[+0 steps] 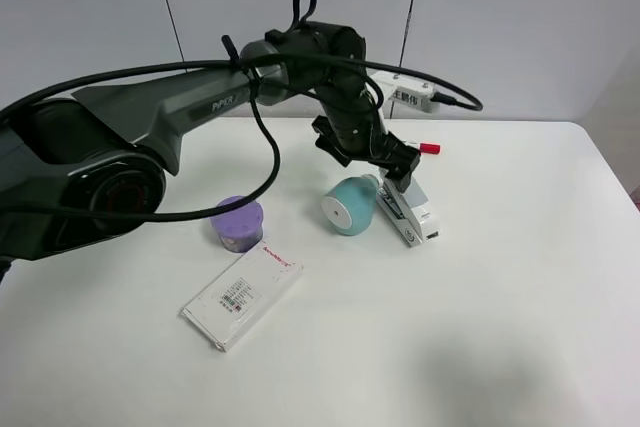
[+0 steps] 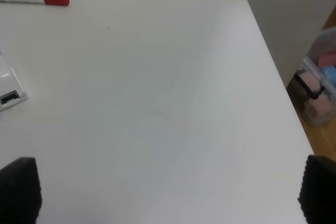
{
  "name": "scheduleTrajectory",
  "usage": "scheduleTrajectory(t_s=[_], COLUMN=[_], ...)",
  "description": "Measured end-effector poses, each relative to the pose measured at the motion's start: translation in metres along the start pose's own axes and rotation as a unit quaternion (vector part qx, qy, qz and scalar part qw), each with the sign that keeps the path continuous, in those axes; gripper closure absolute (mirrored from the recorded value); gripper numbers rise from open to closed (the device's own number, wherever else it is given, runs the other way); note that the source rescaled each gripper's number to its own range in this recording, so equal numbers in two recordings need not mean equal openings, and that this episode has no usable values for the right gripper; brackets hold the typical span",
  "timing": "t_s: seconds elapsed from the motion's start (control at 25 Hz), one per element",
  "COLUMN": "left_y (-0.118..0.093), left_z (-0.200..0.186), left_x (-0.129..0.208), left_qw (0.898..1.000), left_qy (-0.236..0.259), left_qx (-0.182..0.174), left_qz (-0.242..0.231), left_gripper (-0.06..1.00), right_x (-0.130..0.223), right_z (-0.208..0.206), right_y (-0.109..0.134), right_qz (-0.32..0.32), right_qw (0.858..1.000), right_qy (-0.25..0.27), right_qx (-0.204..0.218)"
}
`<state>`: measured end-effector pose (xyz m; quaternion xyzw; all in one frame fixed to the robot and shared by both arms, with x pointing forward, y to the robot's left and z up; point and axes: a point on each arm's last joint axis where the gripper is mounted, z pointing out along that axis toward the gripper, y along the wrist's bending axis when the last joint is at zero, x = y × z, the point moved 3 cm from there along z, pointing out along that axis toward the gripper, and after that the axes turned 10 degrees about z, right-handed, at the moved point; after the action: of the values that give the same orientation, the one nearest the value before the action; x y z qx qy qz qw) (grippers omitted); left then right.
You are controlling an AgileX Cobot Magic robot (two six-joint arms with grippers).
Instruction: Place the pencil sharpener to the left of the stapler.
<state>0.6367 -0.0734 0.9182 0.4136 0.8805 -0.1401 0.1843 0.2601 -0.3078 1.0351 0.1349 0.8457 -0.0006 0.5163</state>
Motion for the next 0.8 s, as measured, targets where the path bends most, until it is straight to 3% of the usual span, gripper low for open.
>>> scheduleTrajectory(t_s=[0.24,0.52,0.8], left_y=[0.0,0.029,0.045], left_z=[-0.034,-0.084,-0.165], left_x=[-0.006,-0.001,-0.007], left_qw=[1.0,0.998,0.995], left_qy=[-0.004,0.02,-0.03], left_qx=[-0.005,-0.054,-0.098], left_qz=[0.005,0.008,-0.001], left_gripper=[-0.04,-0.04,-0.04], right_x=[0.0,0.0,0.0], right_z=[0.0,0.0,0.0], right_y=[0.0,0.0,0.0], right_qz=[0.0,0.0,0.0], right_qw=[1.0,1.0,1.0], right_qy=[0.0,0.0,0.0], right_qx=[0.0,0.0,0.0])
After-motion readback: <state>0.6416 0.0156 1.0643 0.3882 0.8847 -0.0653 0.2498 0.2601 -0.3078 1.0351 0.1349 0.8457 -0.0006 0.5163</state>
